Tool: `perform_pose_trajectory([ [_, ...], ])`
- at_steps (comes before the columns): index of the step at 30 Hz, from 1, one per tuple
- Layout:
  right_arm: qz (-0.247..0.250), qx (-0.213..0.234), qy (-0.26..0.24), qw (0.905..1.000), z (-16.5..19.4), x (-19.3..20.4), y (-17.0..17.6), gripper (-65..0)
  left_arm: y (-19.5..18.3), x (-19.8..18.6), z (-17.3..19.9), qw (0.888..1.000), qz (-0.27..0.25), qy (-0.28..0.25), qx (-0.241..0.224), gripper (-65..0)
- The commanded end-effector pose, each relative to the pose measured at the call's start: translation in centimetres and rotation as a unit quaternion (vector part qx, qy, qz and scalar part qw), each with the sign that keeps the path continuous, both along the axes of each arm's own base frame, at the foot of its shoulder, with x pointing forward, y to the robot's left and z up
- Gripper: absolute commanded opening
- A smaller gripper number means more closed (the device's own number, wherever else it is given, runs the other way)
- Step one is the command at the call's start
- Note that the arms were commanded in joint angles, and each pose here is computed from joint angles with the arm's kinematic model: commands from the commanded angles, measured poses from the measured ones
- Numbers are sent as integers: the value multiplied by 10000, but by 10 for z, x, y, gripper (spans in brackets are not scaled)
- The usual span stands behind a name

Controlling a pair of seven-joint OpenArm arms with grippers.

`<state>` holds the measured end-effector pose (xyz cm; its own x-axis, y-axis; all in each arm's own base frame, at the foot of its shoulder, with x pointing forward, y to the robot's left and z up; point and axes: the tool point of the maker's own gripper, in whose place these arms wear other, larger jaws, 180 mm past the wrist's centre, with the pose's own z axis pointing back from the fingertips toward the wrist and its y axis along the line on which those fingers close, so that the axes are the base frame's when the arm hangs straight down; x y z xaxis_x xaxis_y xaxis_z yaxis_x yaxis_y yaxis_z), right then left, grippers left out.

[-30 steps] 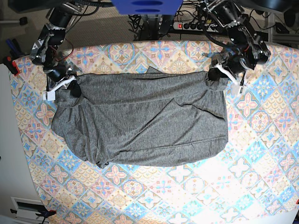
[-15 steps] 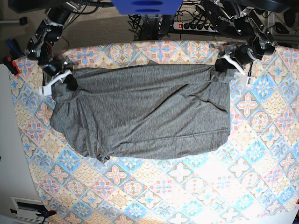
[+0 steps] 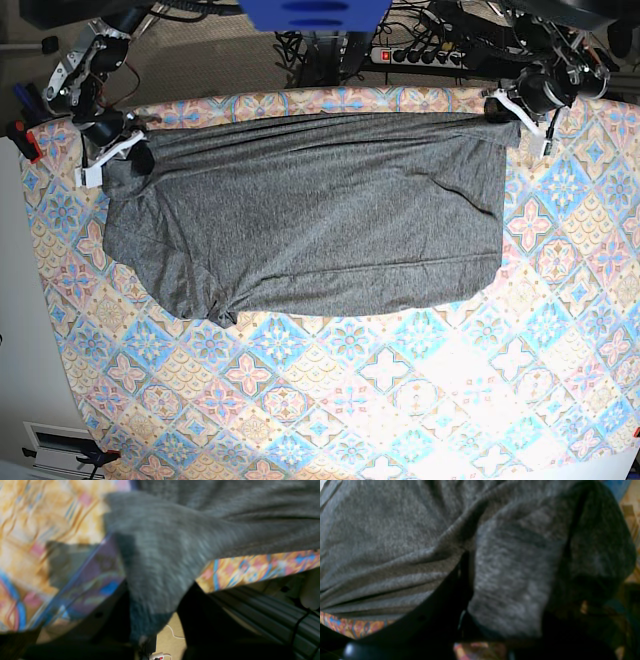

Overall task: Layout the t-shirt on the table in an organized manner, then fold the t-shirt properly
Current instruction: 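Pull the grasped shirt edge away from the shirt body with both grippers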

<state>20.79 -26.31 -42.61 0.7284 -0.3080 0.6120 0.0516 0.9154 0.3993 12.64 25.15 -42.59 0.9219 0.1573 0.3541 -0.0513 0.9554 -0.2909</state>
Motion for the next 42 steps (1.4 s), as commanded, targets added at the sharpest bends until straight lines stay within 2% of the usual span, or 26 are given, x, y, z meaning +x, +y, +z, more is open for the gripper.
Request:
perform_pose_trajectory([
  [1, -46, -170, -72, 9998, 7, 3, -12, -650, 14, -10, -1, 9992, -6, 280, 302, -650],
  [8, 12, -152, 35, 9999, 4, 1, -9, -650, 12, -10, -2, 9992, -20, 287, 278, -650],
  [9, 34, -154, 79, 9998, 3, 0, -9, -635, 12, -10, -2, 9992, -20, 287, 278, -650],
  [10, 62, -172, 118, 9998, 3, -1, -8, -586, 12, -10, -2, 9992, -20, 287, 278, -626],
  [14, 81, -180, 142, 9997, 3, -2, -8, -423, 12, -9, -1, 9992, -22, 276, 278, -418],
  [17, 81, -182, 138, 9997, 3, -2, -8, -366, 12, -10, -1, 9992, -7, 275, 283, -357],
  [23, 148, -374, -79, 9992, 19, 7, -10, -359, 13, -8, 2, 9993, -21, 226, 312, -362],
  [28, 217, -605, -341, 9973, 39, 16, -12, -359, 16, -6, 27, 9972, -212, -27, 717, -362],
  [31, 246, -680, -423, 9965, 45, 19, -12, -359, 12, -3, 38, 9963, -280, -205, 789, -362],
  [42, 221, -645, -428, 9968, 44, 21, -12, -359, 13, 3, 43, 9953, -301, -315, 866, -362],
])
